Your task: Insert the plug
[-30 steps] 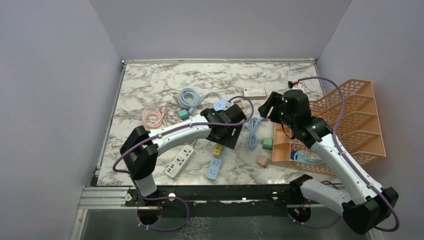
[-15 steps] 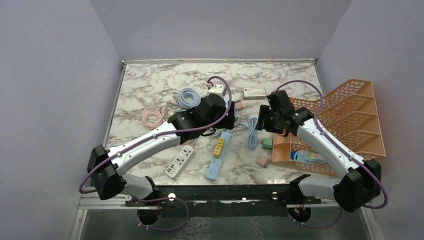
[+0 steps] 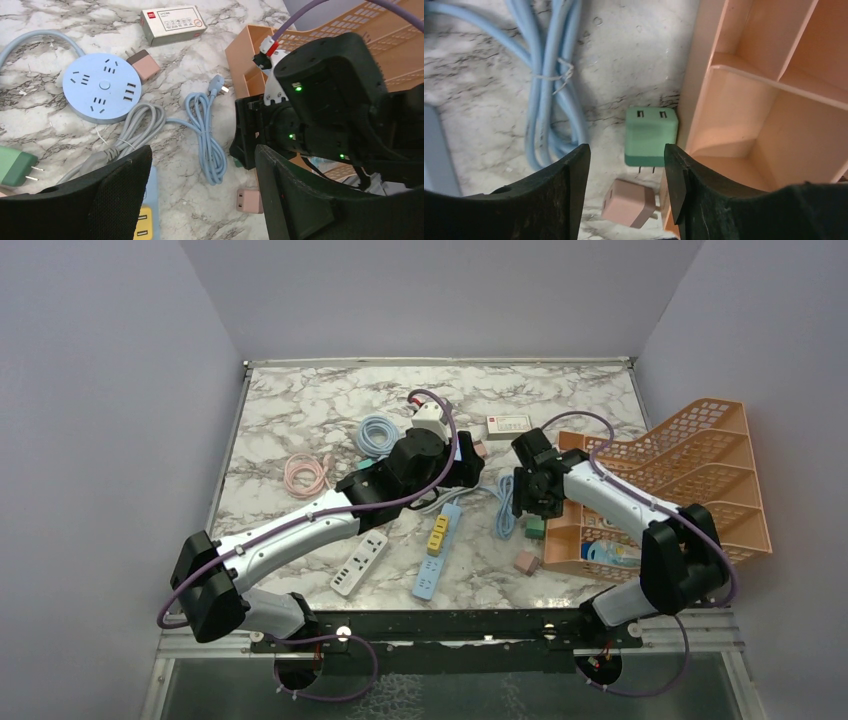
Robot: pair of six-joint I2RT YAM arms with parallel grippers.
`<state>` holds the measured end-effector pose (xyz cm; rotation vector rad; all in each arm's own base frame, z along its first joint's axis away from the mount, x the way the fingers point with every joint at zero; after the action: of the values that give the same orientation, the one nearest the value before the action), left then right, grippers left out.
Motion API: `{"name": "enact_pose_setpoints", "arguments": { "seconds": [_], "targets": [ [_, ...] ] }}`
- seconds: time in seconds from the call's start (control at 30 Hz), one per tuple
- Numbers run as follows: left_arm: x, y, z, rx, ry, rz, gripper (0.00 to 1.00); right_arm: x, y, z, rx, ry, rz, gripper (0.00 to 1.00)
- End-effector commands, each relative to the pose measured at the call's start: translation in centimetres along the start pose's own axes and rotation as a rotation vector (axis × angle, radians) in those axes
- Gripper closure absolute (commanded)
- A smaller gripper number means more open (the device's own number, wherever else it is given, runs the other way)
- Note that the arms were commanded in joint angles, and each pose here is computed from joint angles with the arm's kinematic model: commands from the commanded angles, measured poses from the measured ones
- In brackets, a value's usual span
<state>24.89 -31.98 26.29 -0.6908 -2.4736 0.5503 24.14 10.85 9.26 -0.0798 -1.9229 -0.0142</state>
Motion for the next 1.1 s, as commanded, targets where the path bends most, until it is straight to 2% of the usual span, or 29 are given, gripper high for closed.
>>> {"name": "enact_pose_setpoints", "arguments": {
  "seconds": [0.0,0.2,0.43,0.5,0.67,0.83,1.07],
  "targets": [
    [0.0,-0.6,-0.4,0.022,-0.025,0.037,0.23,-1.7,-0.9,-0.9,0.006,-0.034,0.103,0.43],
    [0.1,-0.2,-0.1,0.017,-0.022,0.023,0.23,-3.6,-0.6,-1.3,0.016,-0.028,0.127,0.49],
    [0.1,0.5,-0.1,0.027,-0.035,-0.006,0.23,-4.0,-1.4,0.5,0.022,0.028,0.153,0.44],
    [0.0,0.6,0.0,0.033,-0.038,-0.011,0.23,-3.9,-0.9,1.3,0.034,0.065,0.109,0.44],
    [-0.4,0.7,0.3,0.05,-0.039,-0.021,0.23,-2.5,1.4,3.1,0.041,0.142,-0.099,0.53],
    [-0.9,0.8,0.5,0.066,-0.038,-0.023,0.23,-0.7,2.5,2.3,0.057,0.07,-0.214,0.54],
    [-1.3,0.6,0.5,0.067,-0.038,-0.024,0.23,-0.9,0.0,0.8,0.022,0.013,-0.01,0.46]
  ]
}}
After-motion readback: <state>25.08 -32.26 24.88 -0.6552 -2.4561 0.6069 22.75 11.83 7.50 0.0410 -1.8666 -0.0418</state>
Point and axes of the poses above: each gripper's point midway between its finger pads, its own x axis back along the fingers, its own y axis along the line the jaws close on, z = x × y, the point moved 3 cm from there along x, back along the fingers, and after that the axes turned 3 degrees about x, right-handed, at the moved point
